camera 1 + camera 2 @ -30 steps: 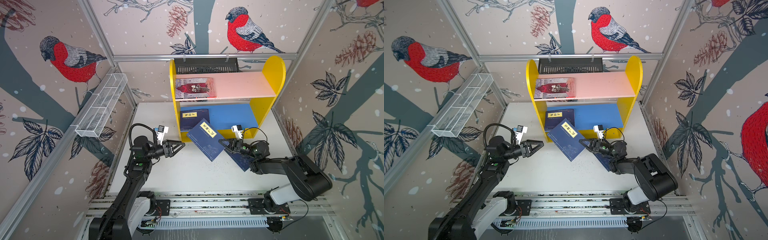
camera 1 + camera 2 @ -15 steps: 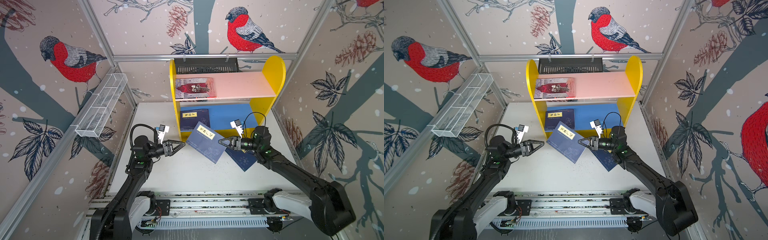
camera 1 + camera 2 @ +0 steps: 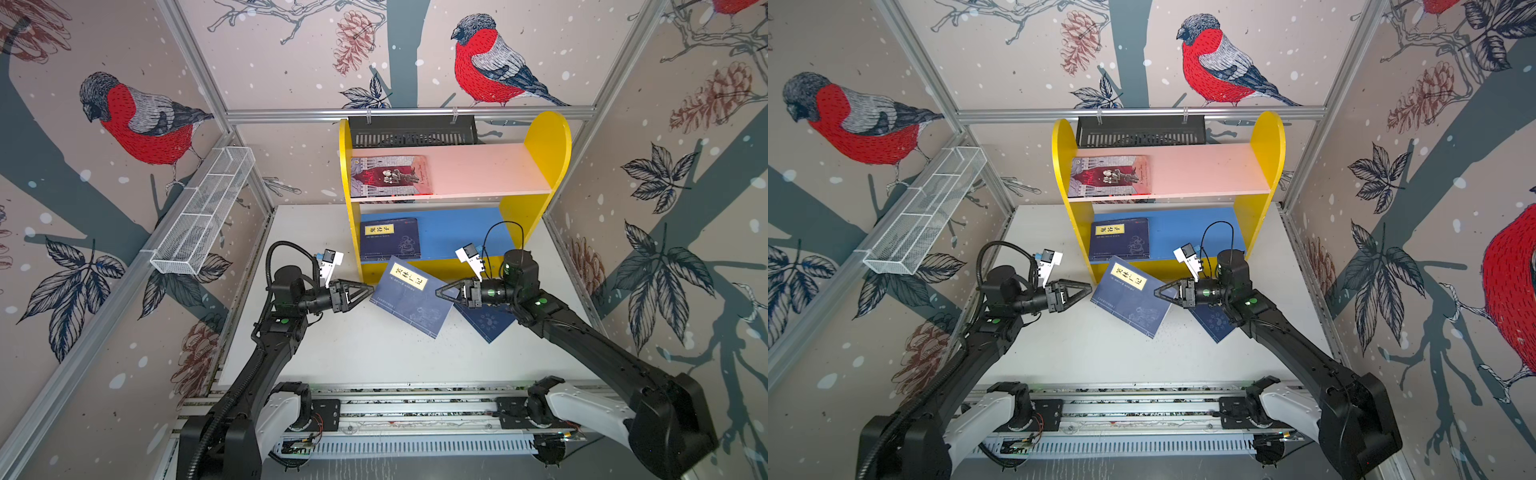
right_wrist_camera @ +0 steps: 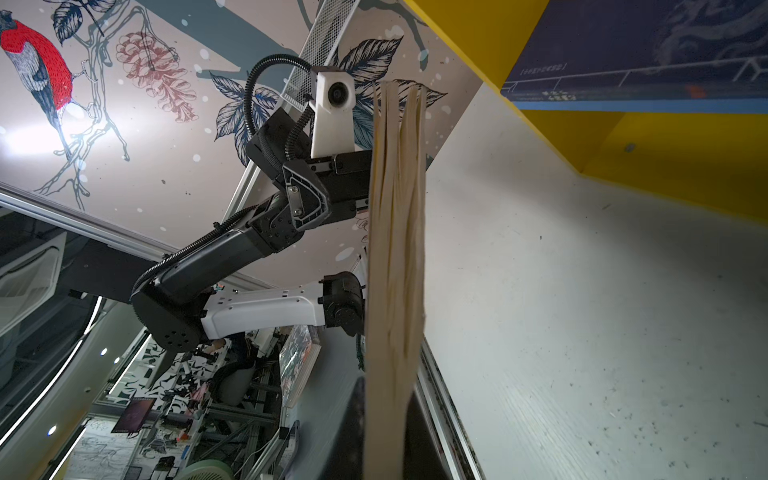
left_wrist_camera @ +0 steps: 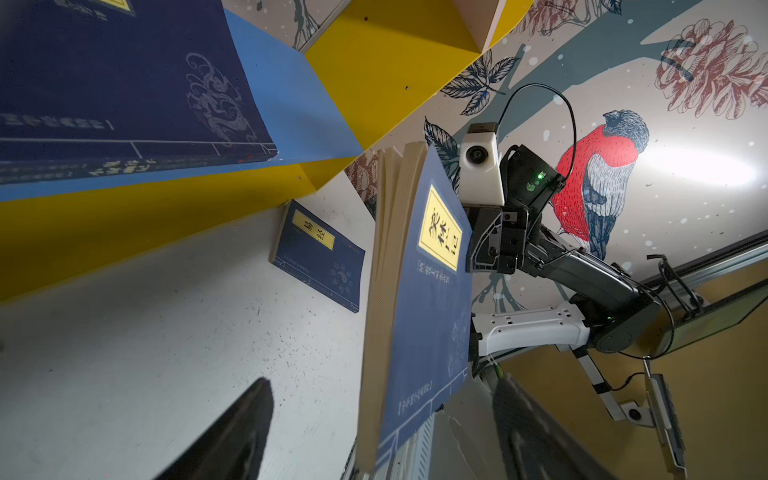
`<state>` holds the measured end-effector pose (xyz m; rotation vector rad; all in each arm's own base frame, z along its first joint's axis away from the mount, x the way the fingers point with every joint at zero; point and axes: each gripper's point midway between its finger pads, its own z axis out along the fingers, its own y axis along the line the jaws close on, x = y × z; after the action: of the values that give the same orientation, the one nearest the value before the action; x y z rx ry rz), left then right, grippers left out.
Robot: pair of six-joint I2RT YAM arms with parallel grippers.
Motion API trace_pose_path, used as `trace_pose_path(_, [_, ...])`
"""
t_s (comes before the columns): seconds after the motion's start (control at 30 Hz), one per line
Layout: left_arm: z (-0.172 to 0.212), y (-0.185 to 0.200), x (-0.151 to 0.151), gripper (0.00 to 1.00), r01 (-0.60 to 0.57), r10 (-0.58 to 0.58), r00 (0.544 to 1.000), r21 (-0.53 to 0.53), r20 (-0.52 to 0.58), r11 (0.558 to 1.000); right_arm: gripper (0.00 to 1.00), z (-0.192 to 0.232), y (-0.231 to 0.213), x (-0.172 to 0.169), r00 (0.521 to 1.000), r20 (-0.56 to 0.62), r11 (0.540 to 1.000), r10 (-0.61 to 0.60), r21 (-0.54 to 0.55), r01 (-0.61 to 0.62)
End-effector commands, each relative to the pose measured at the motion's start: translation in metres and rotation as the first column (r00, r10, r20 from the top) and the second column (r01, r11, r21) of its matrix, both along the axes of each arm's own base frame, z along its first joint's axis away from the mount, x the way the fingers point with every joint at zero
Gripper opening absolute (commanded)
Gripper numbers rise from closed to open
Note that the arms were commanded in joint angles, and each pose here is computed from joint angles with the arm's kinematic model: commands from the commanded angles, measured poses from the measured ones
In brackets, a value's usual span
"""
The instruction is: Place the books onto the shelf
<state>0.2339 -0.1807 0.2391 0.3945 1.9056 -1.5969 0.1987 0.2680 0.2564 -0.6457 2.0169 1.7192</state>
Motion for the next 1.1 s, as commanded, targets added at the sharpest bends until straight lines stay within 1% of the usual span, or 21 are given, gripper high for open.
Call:
trace_pose_path(0.0, [0.009,-0.006,-0.006,0.81,0.057,-0.057,0.998,-0.016,0.036,0.998,0.01,0.006,0.006,-0.009,0.997,0.044,0.998,0.058,0.009,-0.058])
trace_pose_path(0.17, [0.001,-0.011,-0.010,0.79,0.078,-0.079,0.997,0.020,0.028,0.997,0.01,0.010,0.013,-0.014,0.995,0.053,0.996,0.085,0.016,-0.086])
trace_pose_path(0.23, [0.002,-0.014,-0.015,0.79,0.105,-0.105,0.994,0.009,0.023,0.994,0.01,0.012,0.018,-0.017,0.993,0.057,0.994,0.104,0.018,-0.105])
trace_pose_path(0.27, [0.003,-0.015,-0.017,0.78,0.122,-0.122,0.992,0.000,0.024,0.993,0.01,0.012,0.020,-0.018,0.992,0.057,0.994,0.111,0.016,-0.112])
trace_pose_path(0.33, [0.007,-0.018,-0.023,0.71,0.156,-0.155,0.988,-0.021,0.020,0.988,0.01,0.010,0.024,-0.019,0.990,0.055,0.992,0.127,0.005,-0.128])
trace_pose_path(0.4, [0.010,-0.020,-0.026,0.58,0.172,-0.172,0.985,-0.038,0.009,0.984,0.01,0.006,0.028,-0.017,0.989,0.050,0.991,0.137,-0.009,-0.136])
trace_pose_path(0.57, [0.012,-0.021,-0.026,0.17,0.167,-0.168,0.986,-0.052,-0.012,0.985,0.02,0.005,0.036,-0.014,0.987,0.053,0.989,0.150,-0.014,-0.149])
trace_pose_path(0.63, [0.013,-0.021,-0.024,0.00,0.159,-0.160,0.987,-0.056,-0.015,0.986,0.09,0.004,0.037,-0.009,0.990,0.055,0.991,0.132,-0.020,-0.131])
trace_pose_path(0.67, [0.014,-0.021,-0.023,0.00,0.154,-0.155,0.988,-0.058,-0.015,0.986,0.10,0.004,0.037,-0.006,0.991,0.055,0.993,0.121,-0.020,-0.120])
trace_pose_path(0.7, [0.015,-0.021,-0.022,0.00,0.145,-0.146,0.989,-0.061,-0.009,0.987,0.19,0.002,0.037,-0.003,0.992,0.052,0.994,0.111,-0.020,-0.110])
trace_pose_path(0.73, [0.017,-0.021,-0.021,0.00,0.139,-0.140,0.990,-0.065,-0.005,0.988,0.33,0.000,0.036,0.000,0.994,0.050,0.995,0.098,-0.024,-0.097])
trace_pose_path(0.77, [0.020,-0.020,-0.019,0.00,0.130,-0.130,0.992,-0.071,0.003,0.989,0.41,-0.003,0.034,0.004,0.996,0.044,0.996,0.082,-0.029,-0.081])
trace_pose_path(0.83, [0.024,-0.020,-0.015,0.00,0.111,-0.110,0.994,-0.081,0.015,0.991,0.52,-0.010,0.027,0.011,0.999,0.028,0.999,0.043,-0.032,-0.042])
trace_pose_path(0.97, [0.036,-0.019,-0.011,0.00,0.098,-0.096,0.995,-0.103,0.025,0.990,0.63,-0.011,0.010,0.015,0.999,0.010,0.999,-0.043,0.032,0.043])
trace_pose_path(1.07, [0.042,-0.018,-0.008,0.00,0.088,-0.086,0.996,-0.123,0.026,0.989,0.70,-0.007,0.003,0.010,0.997,0.009,0.994,-0.073,0.083,0.072])
